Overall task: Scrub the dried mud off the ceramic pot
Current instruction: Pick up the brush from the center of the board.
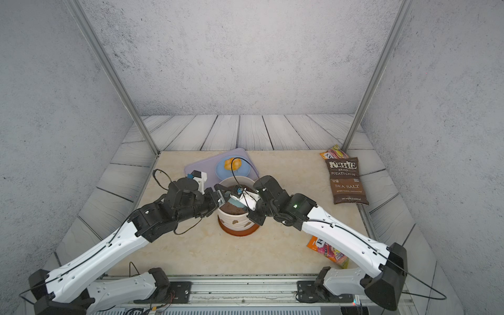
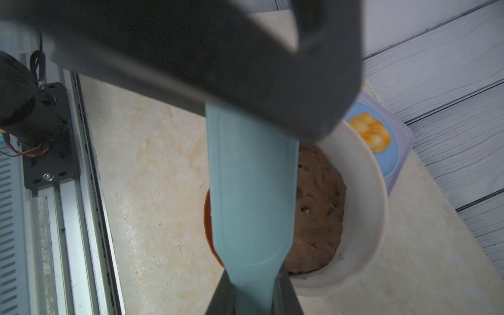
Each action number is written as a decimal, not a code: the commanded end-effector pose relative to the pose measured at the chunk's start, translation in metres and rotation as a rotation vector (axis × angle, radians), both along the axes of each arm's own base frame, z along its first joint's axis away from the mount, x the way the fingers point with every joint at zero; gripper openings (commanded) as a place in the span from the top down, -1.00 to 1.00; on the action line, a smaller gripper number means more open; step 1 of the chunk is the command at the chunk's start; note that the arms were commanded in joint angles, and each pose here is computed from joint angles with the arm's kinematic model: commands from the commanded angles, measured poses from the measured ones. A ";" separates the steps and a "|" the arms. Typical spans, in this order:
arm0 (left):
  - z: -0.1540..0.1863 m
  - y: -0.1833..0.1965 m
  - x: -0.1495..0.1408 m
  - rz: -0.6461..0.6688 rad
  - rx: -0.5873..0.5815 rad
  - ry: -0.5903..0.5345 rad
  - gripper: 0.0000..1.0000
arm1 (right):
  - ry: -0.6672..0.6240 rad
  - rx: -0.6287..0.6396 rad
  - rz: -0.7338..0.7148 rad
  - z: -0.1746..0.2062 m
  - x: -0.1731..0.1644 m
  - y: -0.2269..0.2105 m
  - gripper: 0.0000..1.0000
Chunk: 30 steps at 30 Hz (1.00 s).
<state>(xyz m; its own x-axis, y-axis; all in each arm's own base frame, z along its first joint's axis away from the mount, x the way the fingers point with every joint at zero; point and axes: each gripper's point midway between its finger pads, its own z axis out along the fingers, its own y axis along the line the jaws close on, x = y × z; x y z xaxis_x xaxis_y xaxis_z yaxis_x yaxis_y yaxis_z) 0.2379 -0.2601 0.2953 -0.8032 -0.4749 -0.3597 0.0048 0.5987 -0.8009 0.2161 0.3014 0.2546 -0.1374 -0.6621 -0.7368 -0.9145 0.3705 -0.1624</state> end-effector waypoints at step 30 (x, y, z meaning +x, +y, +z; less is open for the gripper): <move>0.021 -0.015 0.018 -0.015 -0.126 -0.142 0.78 | 0.008 0.120 -0.021 0.029 0.006 0.016 0.80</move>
<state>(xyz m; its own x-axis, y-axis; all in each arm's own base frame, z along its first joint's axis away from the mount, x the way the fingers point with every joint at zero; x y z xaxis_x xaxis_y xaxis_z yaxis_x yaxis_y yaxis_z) 0.2538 -0.2724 0.3013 -0.7685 -0.5092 -0.3875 0.0697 0.5354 -0.8417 0.2238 0.3130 0.2713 -0.1715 -0.6002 -0.7813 -0.9028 0.4133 -0.1193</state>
